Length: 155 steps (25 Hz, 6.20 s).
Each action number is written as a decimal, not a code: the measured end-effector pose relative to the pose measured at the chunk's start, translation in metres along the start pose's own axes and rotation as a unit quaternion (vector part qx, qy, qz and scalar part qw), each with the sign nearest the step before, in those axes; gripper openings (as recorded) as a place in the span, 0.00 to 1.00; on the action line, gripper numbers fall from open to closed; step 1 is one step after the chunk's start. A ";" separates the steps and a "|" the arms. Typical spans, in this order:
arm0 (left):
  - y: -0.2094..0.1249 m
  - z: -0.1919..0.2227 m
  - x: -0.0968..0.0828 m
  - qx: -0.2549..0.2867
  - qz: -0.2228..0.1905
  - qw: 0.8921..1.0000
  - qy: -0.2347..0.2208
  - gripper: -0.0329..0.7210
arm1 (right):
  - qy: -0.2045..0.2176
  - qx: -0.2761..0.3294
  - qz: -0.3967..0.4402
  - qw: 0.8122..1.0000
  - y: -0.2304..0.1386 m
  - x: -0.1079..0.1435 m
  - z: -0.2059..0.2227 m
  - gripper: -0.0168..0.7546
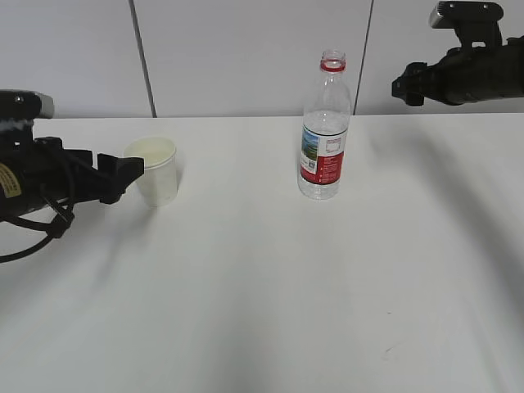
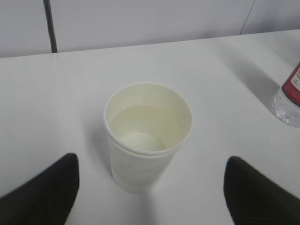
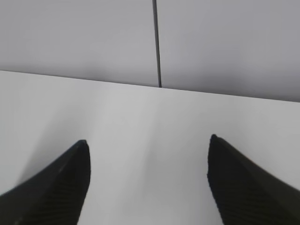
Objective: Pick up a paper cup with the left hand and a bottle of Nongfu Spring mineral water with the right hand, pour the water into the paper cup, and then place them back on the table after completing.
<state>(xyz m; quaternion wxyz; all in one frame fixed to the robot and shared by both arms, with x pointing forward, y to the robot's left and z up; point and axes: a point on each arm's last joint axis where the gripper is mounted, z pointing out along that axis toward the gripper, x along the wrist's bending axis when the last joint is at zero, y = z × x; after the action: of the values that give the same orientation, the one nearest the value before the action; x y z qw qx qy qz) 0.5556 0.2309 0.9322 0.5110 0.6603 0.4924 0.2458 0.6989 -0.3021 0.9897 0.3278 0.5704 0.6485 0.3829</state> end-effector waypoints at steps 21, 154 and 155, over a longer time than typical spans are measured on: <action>0.086 -0.053 0.023 0.190 -0.144 0.932 0.275 0.69 | 0.000 0.006 -0.007 1.000 -0.001 0.000 0.000 0.76; -0.015 -0.347 -0.085 0.032 -0.035 0.983 0.179 0.48 | -0.019 -0.028 0.010 0.999 -0.034 0.028 -0.190 0.76; -0.015 -0.347 -0.085 0.032 -0.035 0.983 0.179 0.47 | -0.020 -0.028 0.010 0.999 -0.037 0.029 -0.194 0.76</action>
<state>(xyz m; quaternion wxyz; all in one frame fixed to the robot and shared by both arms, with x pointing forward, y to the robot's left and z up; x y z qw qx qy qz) 0.2288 0.3048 1.0572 0.4016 0.6040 0.6062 0.3262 0.5103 -0.2995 1.0532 0.3529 0.5754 0.6247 0.3926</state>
